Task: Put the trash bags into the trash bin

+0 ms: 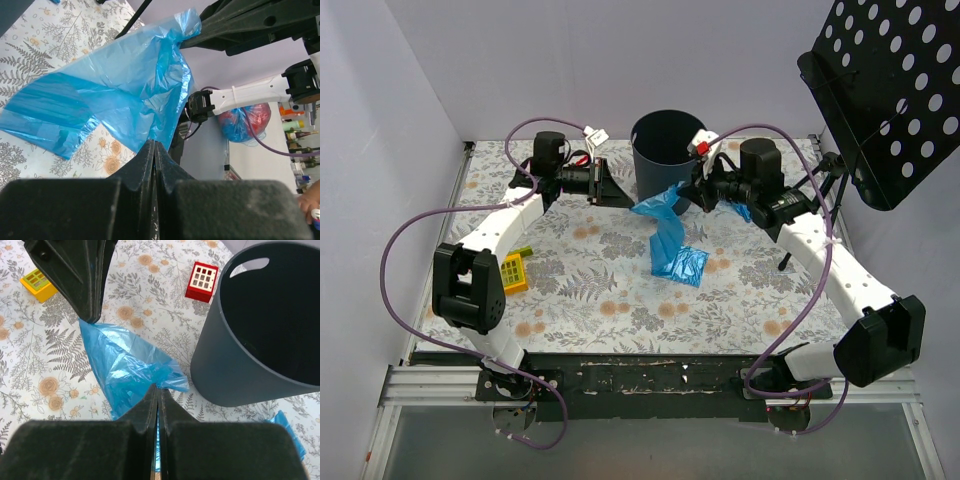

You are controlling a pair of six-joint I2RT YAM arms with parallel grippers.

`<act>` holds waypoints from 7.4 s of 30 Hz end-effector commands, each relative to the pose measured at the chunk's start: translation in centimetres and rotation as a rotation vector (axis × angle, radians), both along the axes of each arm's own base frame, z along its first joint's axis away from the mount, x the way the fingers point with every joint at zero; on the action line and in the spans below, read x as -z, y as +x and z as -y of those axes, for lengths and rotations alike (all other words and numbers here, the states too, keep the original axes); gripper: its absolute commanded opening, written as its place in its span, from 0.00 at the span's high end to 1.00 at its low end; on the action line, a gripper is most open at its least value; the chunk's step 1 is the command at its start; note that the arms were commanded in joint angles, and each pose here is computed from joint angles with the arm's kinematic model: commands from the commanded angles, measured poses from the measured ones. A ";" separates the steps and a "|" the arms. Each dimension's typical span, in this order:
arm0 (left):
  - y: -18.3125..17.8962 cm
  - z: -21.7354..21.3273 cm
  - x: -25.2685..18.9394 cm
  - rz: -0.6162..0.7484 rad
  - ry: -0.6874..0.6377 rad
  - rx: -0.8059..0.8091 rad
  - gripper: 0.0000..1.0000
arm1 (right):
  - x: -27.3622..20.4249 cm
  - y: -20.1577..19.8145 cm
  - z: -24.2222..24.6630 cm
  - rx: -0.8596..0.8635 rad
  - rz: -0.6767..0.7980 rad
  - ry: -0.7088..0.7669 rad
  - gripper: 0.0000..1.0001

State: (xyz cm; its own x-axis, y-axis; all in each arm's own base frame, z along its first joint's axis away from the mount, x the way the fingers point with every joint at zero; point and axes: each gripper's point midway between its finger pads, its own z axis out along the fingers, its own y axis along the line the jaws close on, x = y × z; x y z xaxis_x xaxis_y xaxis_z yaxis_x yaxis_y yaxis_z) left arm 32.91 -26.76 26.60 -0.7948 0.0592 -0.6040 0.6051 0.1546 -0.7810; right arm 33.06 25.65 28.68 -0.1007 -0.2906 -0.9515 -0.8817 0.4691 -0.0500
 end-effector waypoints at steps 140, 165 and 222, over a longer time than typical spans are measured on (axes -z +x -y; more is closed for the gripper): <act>-0.8 0.3 -5.7 0.182 -0.005 -0.109 1.00 | -3.6 -3.1 -9.0 -0.235 0.169 -0.012 0.78; 4.2 -21.2 3.9 0.059 0.647 -1.156 0.43 | 11.0 6.1 -16.4 0.664 -0.416 -0.047 0.45; 1.2 -19.5 6.8 -0.032 0.510 -1.012 0.46 | 17.3 0.1 -18.4 0.054 -0.352 -0.141 0.99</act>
State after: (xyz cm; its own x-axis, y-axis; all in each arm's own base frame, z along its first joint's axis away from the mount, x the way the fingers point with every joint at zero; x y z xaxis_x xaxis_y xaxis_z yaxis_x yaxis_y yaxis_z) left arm 34.21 -6.61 18.96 -0.6498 -0.3956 -0.6490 -0.0658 0.8800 -0.4705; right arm 33.94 43.12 3.38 -0.6136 -0.4206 -0.6683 -0.6715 0.7233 0.1613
